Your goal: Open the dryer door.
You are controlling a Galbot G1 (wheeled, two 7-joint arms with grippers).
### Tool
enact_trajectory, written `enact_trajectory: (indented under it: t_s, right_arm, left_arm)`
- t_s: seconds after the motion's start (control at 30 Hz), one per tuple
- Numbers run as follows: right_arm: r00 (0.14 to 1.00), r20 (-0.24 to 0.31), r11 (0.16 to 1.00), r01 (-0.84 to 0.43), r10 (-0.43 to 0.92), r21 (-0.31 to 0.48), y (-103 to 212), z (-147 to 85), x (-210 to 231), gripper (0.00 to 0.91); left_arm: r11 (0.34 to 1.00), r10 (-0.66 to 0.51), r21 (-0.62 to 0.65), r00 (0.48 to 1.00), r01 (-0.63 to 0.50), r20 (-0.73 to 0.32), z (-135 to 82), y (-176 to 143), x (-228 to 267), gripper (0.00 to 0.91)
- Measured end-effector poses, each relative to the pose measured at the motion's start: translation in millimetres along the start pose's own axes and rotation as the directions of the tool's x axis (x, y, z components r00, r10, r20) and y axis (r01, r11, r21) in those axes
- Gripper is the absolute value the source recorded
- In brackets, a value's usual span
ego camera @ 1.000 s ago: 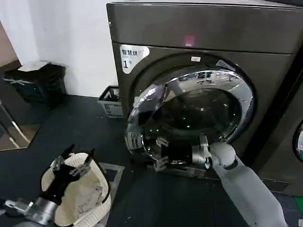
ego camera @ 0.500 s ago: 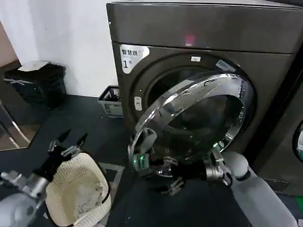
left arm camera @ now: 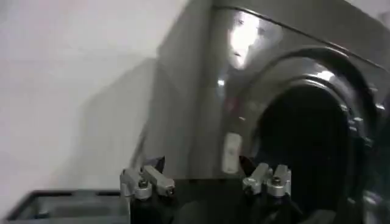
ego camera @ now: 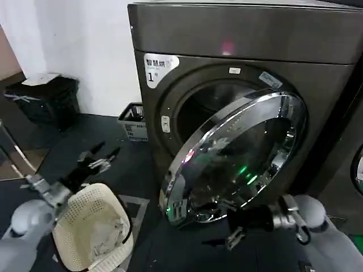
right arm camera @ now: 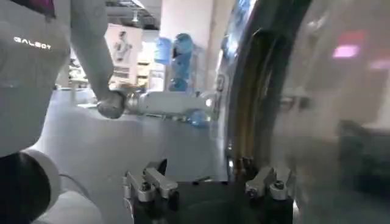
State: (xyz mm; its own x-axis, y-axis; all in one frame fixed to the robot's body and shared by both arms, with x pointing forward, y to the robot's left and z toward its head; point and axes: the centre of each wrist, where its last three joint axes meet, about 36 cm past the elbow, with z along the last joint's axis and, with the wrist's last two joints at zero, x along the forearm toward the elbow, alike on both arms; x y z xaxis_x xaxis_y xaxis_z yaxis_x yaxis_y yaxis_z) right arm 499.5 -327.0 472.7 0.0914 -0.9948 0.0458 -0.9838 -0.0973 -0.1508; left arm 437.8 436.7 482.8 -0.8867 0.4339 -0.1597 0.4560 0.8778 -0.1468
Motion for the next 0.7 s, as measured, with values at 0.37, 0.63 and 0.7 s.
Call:
enact_trajectory:
  t_s: [0.37, 0.63, 0.7]
  right_arm:
    - [0.943, -0.005, 0.943, -0.332, 0.332, 0.026, 58, -4, 108, 0.907]
    - [0.759, -0.018, 0.757, -0.647, 0.651, 0.085, 117, -27, 160, 0.907]
    - [0.704, -0.002, 0.701, -0.707, 0.710, 0.093, 130, -34, 166, 0.907]
  left_arm:
    - [0.964, 0.267, 0.002, 0.962, -0.267, -0.058, 28, -24, -65, 0.907]
    - [0.875, 0.481, 0.074, 0.876, -0.478, -0.040, 50, -73, -101, 0.907]
    - [0.850, 0.525, 0.078, 0.850, -0.521, -0.038, 53, -85, -105, 0.907]
